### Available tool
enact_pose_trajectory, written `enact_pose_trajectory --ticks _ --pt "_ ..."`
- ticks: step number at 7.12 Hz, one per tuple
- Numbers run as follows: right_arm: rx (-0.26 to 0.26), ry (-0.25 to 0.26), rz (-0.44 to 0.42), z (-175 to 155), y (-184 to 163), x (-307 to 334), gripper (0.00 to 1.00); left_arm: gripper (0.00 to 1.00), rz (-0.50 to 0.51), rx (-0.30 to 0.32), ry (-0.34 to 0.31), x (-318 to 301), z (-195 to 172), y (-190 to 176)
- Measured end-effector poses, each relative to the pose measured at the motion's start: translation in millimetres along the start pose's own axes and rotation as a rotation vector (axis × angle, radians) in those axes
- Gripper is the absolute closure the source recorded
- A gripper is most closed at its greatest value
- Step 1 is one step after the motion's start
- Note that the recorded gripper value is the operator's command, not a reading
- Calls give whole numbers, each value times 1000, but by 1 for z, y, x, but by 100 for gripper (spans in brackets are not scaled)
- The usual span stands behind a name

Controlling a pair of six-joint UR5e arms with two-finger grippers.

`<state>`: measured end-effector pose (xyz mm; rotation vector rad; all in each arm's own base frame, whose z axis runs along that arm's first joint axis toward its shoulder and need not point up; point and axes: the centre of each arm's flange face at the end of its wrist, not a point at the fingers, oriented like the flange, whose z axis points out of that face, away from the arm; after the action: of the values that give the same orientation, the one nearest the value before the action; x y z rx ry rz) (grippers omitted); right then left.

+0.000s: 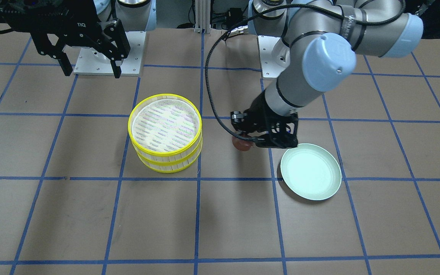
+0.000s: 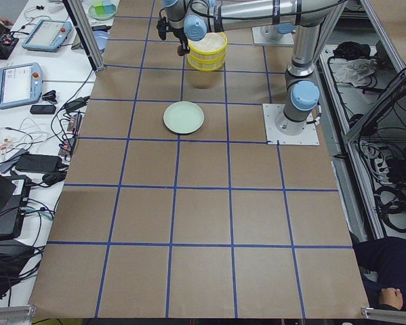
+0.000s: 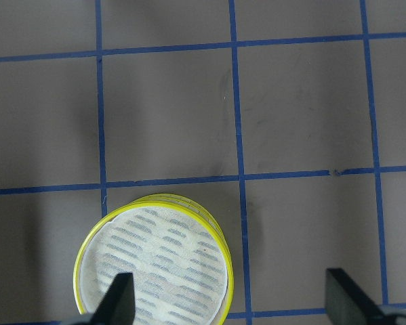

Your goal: Stack buns with steamer

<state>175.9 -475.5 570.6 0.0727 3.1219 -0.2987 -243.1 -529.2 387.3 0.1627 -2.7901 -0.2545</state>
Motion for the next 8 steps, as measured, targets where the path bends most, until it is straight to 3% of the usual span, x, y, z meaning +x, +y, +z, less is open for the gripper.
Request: enact_pose_trajectory --ticks 2,3,5,7,8 --pt "-9 3 5 8 3 1 0 100 -1 -81 87 65 42 43" --pt "-11 4 6 9 3 1 0 100 26 -99 88 89 66 66" --pt "-11 5 6 9 4 1 0 88 39 -92 72 112 101 92" --pt "-11 6 6 9 4 1 0 28 39 -83 61 115 108 98" --pt "-11 6 6 9 4 1 0 10 42 -75 57 116 107 98"
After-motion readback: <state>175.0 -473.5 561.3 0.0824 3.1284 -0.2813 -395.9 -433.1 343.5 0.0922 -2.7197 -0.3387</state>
